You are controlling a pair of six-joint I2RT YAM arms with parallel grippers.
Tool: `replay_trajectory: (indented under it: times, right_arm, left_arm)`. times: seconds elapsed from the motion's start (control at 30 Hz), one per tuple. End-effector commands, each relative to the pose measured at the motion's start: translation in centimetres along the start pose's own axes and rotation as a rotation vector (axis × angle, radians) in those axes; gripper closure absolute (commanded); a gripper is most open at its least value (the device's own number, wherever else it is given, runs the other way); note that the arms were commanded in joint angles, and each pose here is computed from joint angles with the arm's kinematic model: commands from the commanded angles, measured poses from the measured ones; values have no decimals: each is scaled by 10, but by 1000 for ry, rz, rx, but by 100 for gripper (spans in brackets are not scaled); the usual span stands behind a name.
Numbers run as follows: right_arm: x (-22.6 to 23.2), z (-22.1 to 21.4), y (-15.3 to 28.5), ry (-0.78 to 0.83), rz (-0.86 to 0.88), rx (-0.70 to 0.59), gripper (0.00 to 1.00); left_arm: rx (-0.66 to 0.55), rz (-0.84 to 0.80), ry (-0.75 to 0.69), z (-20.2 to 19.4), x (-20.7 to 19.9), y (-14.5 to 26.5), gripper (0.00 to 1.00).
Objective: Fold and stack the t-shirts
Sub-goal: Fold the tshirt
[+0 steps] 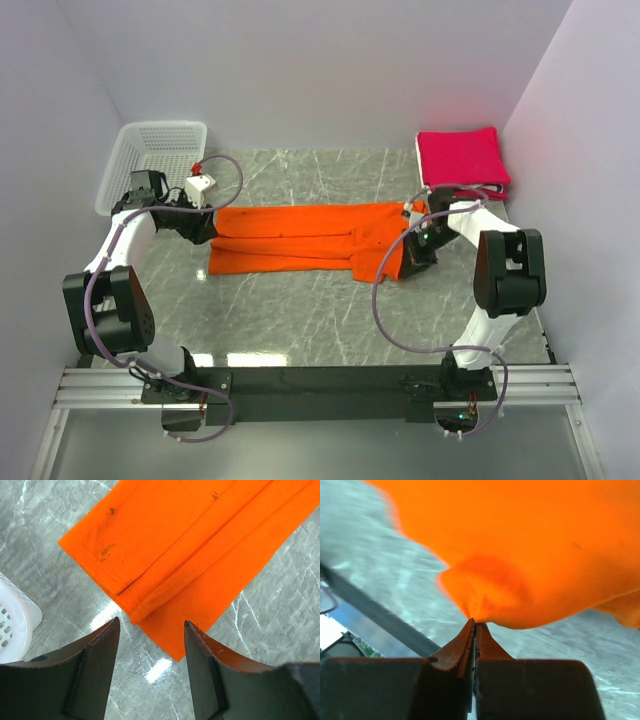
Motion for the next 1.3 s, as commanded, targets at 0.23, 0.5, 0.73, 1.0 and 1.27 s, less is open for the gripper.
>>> replay_trajectory:
  times: [0.23, 0.5, 0.73, 1.0, 1.27]
  right_arm:
    - [55, 108, 81, 228, 127, -370, 100]
    - [39, 171, 81, 193, 68, -490, 100]
    - [21, 193, 78, 119, 1, -570, 100]
    - [11, 192, 68, 105, 4, -544, 100]
    - [23, 161, 64, 120, 92, -406, 100]
  left_arm:
    - [-45, -12, 16, 9, 5, -5, 40]
    - [-37, -11, 24, 8, 10, -11, 40]
    - [-7, 16, 25, -1, 16, -18, 40]
    - [16, 26, 43, -5, 29, -33, 40]
    - [3, 34, 29, 2, 27, -30, 39]
Point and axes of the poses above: each gripper's point midway between its finger pads, its own y axis back along the fingers, its own x axis along the line the jaws close on, z = x × y, the point moved 6 cm from there along y, back along the fingers
